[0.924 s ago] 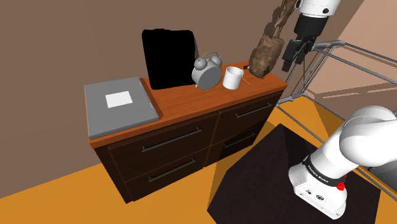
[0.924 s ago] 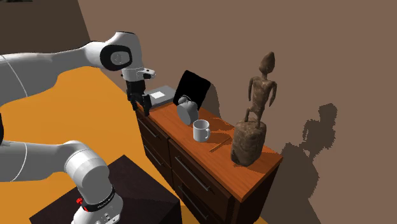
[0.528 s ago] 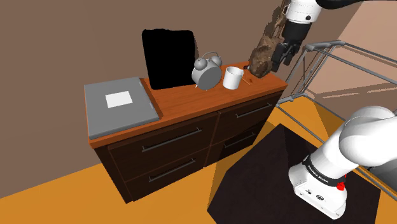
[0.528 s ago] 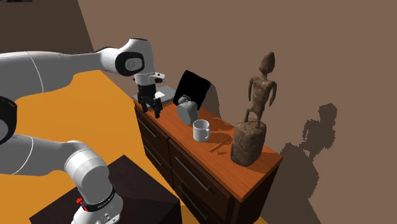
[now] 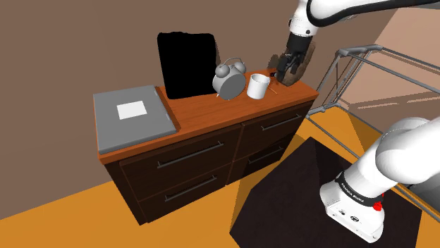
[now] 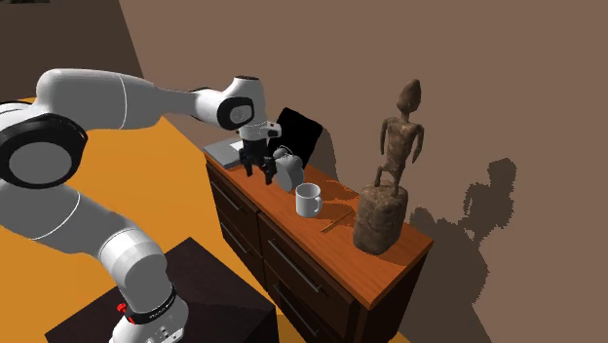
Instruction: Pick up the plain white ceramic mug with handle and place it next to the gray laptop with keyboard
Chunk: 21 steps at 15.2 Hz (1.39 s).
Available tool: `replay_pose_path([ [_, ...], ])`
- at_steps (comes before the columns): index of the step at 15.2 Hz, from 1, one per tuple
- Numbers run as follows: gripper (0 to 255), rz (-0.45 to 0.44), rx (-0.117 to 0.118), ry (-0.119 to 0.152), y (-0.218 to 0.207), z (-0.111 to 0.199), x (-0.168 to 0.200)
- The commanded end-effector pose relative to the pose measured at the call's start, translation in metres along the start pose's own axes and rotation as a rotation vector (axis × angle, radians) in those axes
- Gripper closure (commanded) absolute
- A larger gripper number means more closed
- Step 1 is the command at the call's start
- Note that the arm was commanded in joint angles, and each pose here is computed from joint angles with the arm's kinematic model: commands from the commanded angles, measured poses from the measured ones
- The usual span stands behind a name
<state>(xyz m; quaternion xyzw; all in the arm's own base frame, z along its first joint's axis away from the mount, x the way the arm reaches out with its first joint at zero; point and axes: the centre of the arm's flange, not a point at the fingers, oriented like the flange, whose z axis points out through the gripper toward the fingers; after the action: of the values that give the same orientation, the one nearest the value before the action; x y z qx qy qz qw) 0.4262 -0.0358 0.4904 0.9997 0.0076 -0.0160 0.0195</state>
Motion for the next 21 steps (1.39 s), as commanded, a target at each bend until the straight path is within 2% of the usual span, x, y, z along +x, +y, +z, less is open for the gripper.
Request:
replay_pose_path([
  [1,0,-0.008,0.005,0.009,0.008,0.011,0.019],
  [14,0,-0.06,0.038,0.056,0.046,0.09,0.158],
  [21,0,-0.06,0.038,0.056,0.045,0.126,0.16],
])
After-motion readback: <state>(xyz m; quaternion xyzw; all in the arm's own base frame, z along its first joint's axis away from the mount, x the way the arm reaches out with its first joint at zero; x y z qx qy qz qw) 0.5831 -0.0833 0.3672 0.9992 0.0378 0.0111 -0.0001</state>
